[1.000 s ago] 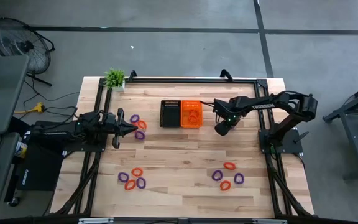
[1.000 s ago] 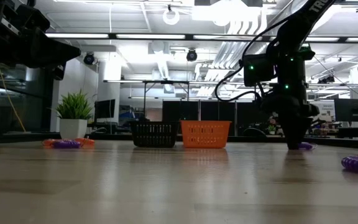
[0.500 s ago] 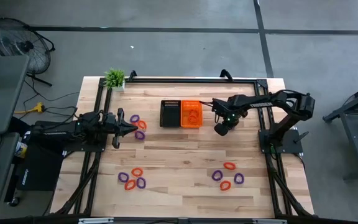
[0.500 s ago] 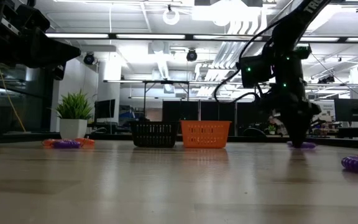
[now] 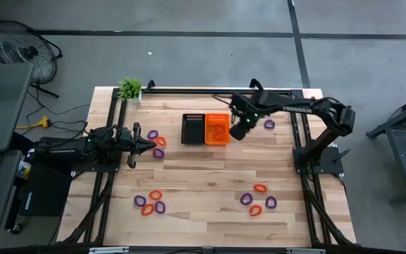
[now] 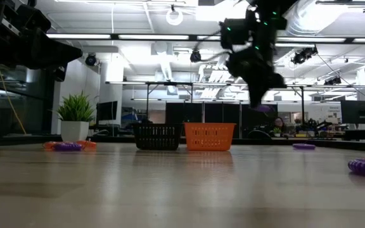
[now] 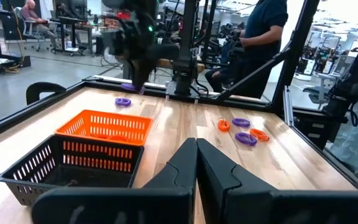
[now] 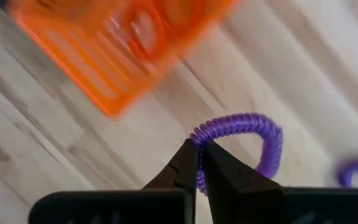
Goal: Sort spring keychains into baskets
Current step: Put the purple spring keychain into the black basket
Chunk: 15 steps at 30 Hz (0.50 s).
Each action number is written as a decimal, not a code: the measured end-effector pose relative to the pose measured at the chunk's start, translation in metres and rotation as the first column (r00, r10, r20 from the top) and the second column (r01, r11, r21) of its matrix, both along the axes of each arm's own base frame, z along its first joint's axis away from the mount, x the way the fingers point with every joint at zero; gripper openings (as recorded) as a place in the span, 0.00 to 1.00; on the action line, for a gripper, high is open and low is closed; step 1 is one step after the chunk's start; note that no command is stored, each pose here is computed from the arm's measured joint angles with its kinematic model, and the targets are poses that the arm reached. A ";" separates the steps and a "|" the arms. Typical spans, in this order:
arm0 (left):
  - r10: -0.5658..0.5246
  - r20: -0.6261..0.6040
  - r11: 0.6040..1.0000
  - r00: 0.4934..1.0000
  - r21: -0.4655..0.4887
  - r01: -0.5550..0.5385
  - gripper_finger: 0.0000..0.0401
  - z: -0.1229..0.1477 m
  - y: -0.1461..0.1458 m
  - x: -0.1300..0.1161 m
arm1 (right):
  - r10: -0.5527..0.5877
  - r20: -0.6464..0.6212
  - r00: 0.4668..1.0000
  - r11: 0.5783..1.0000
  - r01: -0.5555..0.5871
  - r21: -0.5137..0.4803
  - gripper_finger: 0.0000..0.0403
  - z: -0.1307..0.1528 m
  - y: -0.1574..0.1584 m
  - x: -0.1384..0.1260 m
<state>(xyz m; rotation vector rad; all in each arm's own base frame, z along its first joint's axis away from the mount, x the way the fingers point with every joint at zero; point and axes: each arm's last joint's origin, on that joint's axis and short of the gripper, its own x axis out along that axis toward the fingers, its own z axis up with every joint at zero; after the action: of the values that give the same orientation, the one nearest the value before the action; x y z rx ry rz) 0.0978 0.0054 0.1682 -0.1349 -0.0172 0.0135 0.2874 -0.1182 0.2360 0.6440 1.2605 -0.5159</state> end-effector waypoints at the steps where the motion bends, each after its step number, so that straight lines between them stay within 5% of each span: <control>1: 0.000 0.000 1.000 1.000 0.000 0.000 0.00 0.000 0.000 0.000 | 0.019 0.000 1.000 1.000 -0.019 -0.005 0.02 0.003 -0.003 0.006; 15: -0.004 0.000 1.000 1.000 0.000 0.004 0.00 0.000 0.000 0.000 | 0.327 -0.005 0.945 0.942 -0.326 -0.078 0.03 0.020 -0.035 0.116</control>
<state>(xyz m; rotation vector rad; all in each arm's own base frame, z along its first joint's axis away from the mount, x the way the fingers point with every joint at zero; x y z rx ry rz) 0.0978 0.0053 0.1682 -0.1349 -0.0165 0.0096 0.4036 -0.1535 0.2558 0.3596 1.3017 -0.2841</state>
